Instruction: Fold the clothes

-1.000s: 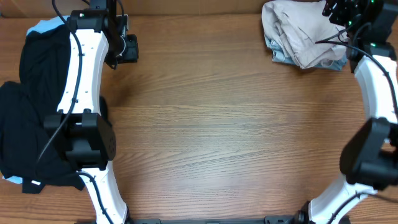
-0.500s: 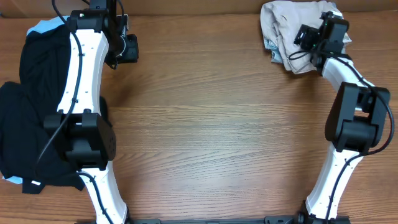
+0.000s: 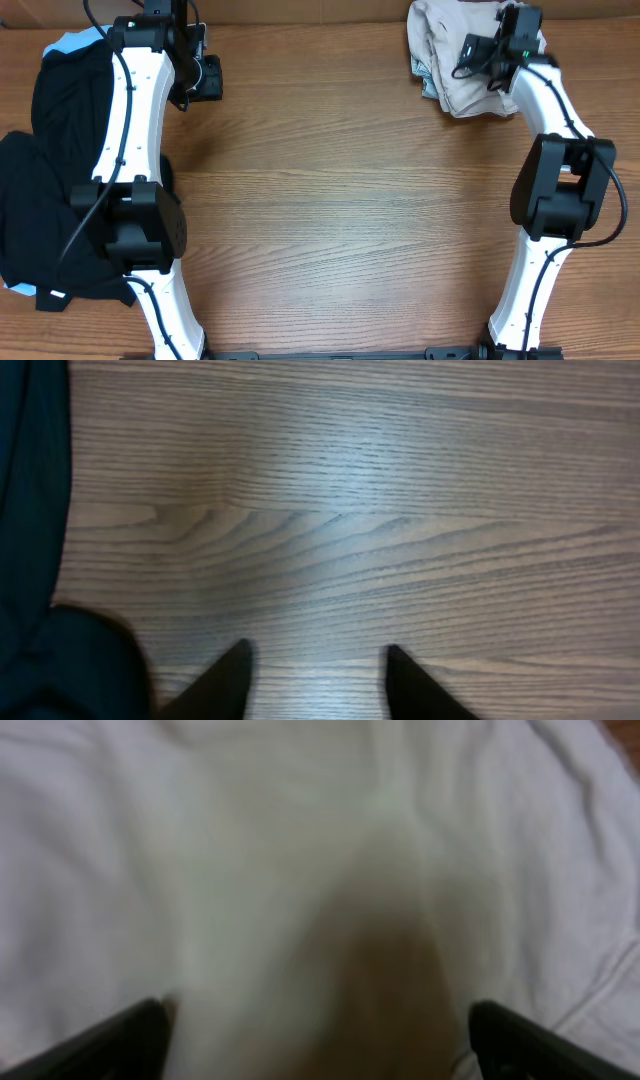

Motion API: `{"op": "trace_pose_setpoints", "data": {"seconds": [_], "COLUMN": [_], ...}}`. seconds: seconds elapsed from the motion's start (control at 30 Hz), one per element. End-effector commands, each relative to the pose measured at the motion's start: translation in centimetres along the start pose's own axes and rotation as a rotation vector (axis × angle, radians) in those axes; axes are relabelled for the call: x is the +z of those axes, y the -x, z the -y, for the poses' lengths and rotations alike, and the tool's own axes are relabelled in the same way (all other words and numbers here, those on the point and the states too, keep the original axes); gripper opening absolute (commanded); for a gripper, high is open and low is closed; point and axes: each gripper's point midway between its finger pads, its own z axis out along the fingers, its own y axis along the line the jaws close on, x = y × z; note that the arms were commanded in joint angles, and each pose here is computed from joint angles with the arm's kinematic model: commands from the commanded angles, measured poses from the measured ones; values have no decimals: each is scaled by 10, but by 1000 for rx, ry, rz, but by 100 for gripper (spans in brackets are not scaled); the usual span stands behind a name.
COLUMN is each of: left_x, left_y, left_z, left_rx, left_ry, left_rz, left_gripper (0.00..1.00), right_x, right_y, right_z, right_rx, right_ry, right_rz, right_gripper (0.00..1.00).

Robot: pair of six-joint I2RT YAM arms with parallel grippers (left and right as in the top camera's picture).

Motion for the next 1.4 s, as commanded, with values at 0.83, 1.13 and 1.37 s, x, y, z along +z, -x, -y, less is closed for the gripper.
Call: {"op": "trace_pose_setpoints", "data": {"seconds": [0.83, 1.13, 1.37], "left_x": [0, 0, 0], "left_y": [5, 5, 5], "left_z": [4, 4, 4], "left_rx": [-2, -2, -2], "left_ry": [-4, -4, -4], "left_rz": [15, 15, 15], "left_gripper": [100, 100, 100], "right_x": [-544, -565, -557], "right_y": [35, 30, 39], "right_z": [-98, -92, -64], "right_rx": [-146, -153, -120], "right_ry": [667, 658, 441], "right_rz": [307, 356, 411], "right_gripper": [100, 100, 100]}}
